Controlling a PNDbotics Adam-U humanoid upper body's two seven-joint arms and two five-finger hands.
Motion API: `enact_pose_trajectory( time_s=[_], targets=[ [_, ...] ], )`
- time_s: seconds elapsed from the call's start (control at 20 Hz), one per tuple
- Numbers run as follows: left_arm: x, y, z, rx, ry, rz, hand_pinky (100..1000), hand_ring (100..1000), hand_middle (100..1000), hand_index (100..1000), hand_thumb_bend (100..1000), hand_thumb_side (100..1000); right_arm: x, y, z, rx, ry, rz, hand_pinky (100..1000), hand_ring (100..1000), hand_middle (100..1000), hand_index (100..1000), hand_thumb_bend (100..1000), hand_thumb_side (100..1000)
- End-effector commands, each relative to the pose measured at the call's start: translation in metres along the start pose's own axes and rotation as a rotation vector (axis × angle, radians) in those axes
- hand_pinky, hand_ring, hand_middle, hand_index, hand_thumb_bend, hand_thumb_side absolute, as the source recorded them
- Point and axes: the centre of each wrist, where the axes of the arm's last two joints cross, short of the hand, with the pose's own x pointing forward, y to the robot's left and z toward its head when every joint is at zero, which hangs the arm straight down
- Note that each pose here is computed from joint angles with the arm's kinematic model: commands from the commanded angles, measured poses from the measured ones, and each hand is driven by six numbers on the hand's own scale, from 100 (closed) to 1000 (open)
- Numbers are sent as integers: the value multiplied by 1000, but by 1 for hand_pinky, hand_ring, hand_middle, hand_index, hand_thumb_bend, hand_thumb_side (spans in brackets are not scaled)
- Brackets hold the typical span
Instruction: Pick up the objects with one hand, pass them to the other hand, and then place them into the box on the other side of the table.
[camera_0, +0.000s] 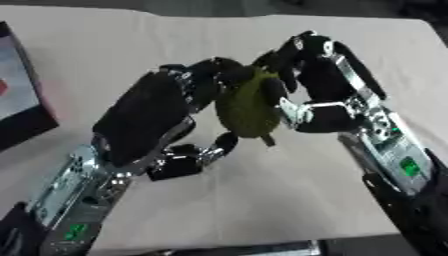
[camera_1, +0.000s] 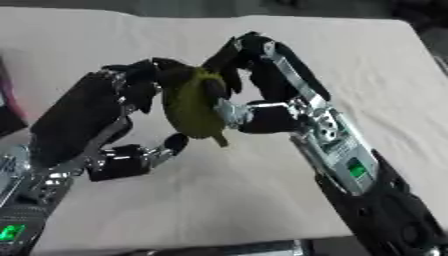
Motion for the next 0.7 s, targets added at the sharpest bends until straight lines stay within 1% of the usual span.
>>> enact_pose_trajectory(
  time_s=[0.05, 0.1, 0.15, 0.25, 0.45, 0.5, 0.65, 0.7],
  targets=[
    [4, -4, -8, 14, 4, -47, 490, 311, 710, 874, 279, 100, 7, -4, -3, 18, -28, 16, 661, 352, 222, 170, 100, 100],
    [4, -6, -8, 19, 9, -56, 485, 298, 685, 855, 255, 100, 7, -5, -4, 18, -28, 16, 661, 352, 222, 170, 100, 100],
    [4, -8, -9, 26, 17, -60, 477, 276, 641, 819, 197, 100, 7, -5, -4, 19, -29, 15, 661, 352, 222, 169, 100, 100],
    [5, -12, -11, 50, 38, -55, 466, 246, 583, 771, 101, 100, 8, -5, -5, 20, -30, 14, 660, 352, 222, 169, 100, 100],
    [7, -14, -14, 116, 69, -12, 423, 170, 447, 659, 100, 100, 8, -4, -5, 25, -30, 12, 661, 353, 223, 169, 100, 100],
    [7, -14, -15, 135, 77, 3, 415, 161, 428, 642, 100, 107, 8, -4, -5, 26, -30, 11, 661, 353, 224, 169, 100, 100],
    [9, -14, -15, 190, 94, 52, 375, 120, 357, 570, 100, 198, 7, -3, -5, 31, -29, 10, 681, 361, 232, 174, 100, 100],
    [9, -13, -15, 209, 98, 69, 364, 109, 340, 559, 100, 214, 7, -3, -5, 34, -28, 8, 695, 374, 258, 194, 100, 100]
  ],
)
